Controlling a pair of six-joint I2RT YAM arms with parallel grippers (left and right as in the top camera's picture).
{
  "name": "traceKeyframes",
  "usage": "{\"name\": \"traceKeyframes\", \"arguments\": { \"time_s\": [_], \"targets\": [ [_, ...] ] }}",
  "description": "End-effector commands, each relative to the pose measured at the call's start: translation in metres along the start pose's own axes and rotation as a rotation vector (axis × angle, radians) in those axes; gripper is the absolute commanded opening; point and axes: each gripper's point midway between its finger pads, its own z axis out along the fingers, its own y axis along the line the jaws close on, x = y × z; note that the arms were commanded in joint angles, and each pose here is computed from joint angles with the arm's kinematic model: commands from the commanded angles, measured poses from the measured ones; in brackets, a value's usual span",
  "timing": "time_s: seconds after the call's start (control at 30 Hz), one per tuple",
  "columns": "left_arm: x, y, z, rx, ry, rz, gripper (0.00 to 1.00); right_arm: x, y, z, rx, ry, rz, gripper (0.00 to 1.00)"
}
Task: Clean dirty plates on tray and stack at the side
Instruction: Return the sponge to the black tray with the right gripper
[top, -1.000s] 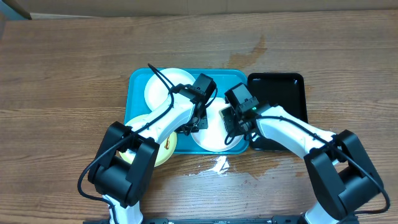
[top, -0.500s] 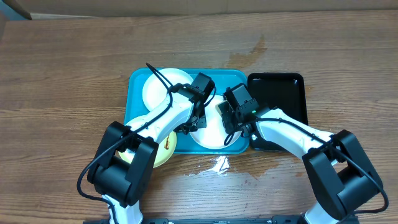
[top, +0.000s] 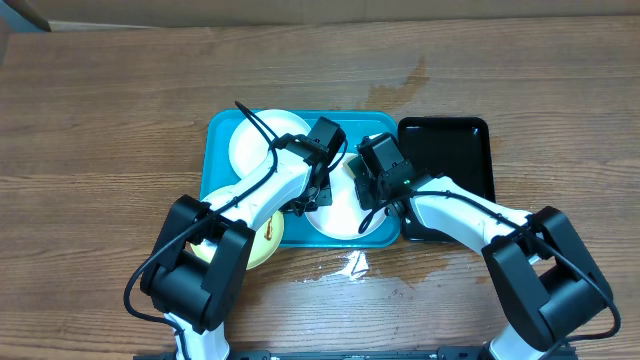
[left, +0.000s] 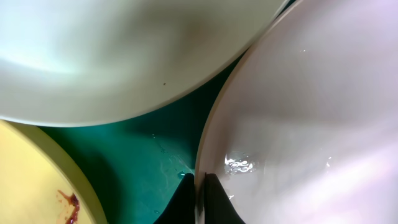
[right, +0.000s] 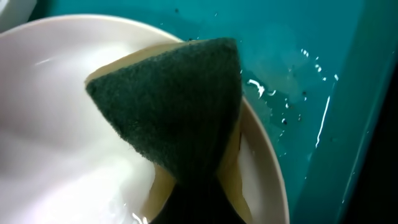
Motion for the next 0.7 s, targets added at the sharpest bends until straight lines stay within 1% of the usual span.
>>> {"name": "traceKeyframes", "arguments": {
  "time_s": [0.0, 0.27, 0.4, 0.5, 0.63, 0.67],
  "targets": [
    [0.004, 0.002, -0.004, -0.001, -0.001, 0.039, 0.04, 0.009, -0.013, 0.013, 0.063, 0.012, 0.000, 0.04],
    [0.004, 0.002, -0.004, -0.002, 0.001, 0.039, 0.04, -0.025, -0.013, 0.011, 0.046, -0.123, 0.027, 0.04],
    [0.005, 0.003, -0.004, -0.005, 0.005, 0.040, 0.04, -0.057, -0.007, -0.001, -0.001, -0.200, 0.046, 0.04],
    [0.006, 0.003, -0.004, -0.008, 0.008, 0.040, 0.04, -0.096, 0.000, -0.034, -0.048, -0.291, 0.060, 0.04],
    [0.006, 0.003, -0.004, -0.007, 0.009, 0.040, 0.04, -0.151, -0.007, -0.098, -0.067, -0.459, 0.095, 0.04],
    [0.006, 0.003, -0.004, -0.007, 0.009, 0.040, 0.04, -0.159, -0.011, -0.110, -0.069, -0.492, 0.103, 0.04]
  ]
}}
